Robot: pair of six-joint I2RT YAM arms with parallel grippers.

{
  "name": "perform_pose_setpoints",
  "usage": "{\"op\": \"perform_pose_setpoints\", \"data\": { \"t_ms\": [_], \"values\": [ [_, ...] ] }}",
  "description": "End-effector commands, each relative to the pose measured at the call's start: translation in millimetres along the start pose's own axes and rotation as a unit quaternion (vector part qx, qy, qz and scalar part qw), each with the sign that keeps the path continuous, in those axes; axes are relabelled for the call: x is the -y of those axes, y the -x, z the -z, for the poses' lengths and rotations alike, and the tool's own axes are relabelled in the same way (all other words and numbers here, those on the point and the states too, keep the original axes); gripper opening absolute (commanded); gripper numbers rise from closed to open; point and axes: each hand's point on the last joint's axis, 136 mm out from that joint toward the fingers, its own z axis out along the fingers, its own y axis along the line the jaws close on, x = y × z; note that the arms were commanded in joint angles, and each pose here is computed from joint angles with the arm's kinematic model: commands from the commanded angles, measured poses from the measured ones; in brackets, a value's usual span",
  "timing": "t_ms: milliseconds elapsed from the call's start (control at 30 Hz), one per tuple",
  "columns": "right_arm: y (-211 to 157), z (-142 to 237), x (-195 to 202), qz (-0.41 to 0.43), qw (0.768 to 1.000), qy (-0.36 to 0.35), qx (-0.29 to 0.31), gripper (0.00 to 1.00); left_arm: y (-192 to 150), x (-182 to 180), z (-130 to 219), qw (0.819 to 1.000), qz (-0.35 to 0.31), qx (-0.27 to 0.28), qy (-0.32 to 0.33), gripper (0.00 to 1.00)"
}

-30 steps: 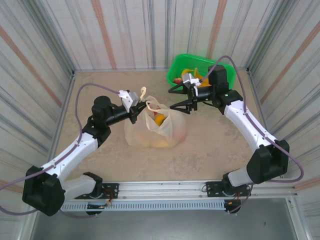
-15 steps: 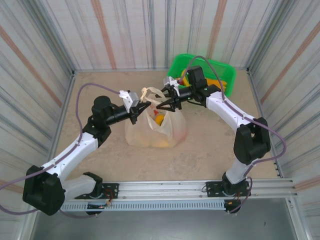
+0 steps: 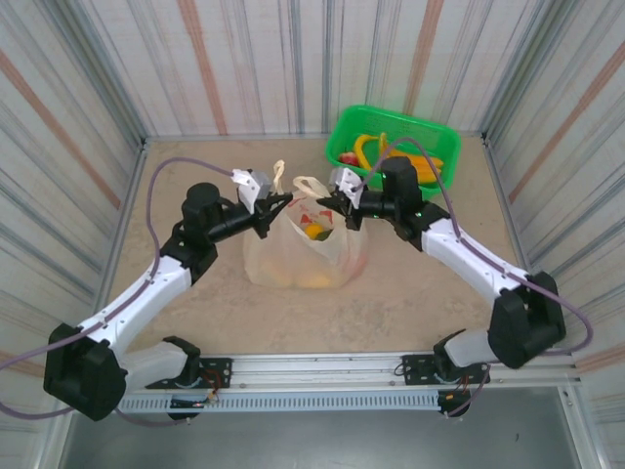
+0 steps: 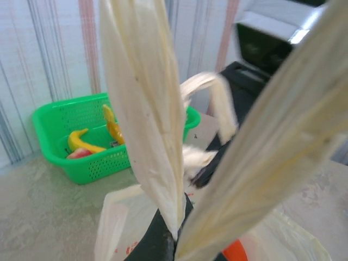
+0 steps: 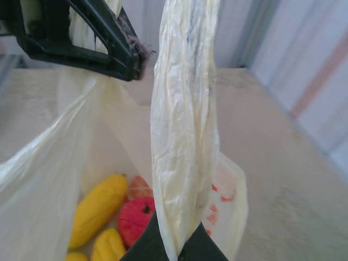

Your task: Place the fake fruits into the plastic bag and tie a complex knot

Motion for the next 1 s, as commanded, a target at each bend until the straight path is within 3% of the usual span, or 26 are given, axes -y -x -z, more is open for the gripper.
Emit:
{"op": "perform_pose_setpoints", "data": {
  "t_ms": [0, 100, 233, 433, 667, 833, 967],
  "values": [
    [39, 12, -1, 0.091, 0.992, -0.069, 0.055, 0.00, 4, 0, -6, 0.996, 0.062, -0.068, 0.004, 0.00],
    [41, 11, -6, 0.105, 0.991, -0.071, 0.050, 0.00, -4, 24, -15, 0.987, 0.090, -0.108, -0.076, 0.00],
    [45, 14, -9, 0.136, 0.986, -0.082, 0.050, 0.00, -22, 32, -20, 0.976, 0.114, -0.159, -0.093, 0.00],
    [42, 10, -7, 0.157, 0.983, -0.085, 0.037, 0.00, -25, 47, -16, 0.968, 0.125, -0.175, -0.128, 0.00],
    [33, 1, -19, 0.168, 0.984, -0.058, 0.026, 0.00, -15, 55, -14, 0.968, 0.137, -0.149, -0.151, 0.35],
    [24, -9, -28, 0.163, 0.986, -0.040, 0.013, 0.00, -11, 59, -17, 0.966, 0.141, -0.137, -0.168, 0.48],
    [17, -14, -25, 0.156, 0.986, -0.052, -0.001, 0.00, -7, 62, -16, 0.966, 0.139, -0.123, -0.179, 0.51]
  ]
}}
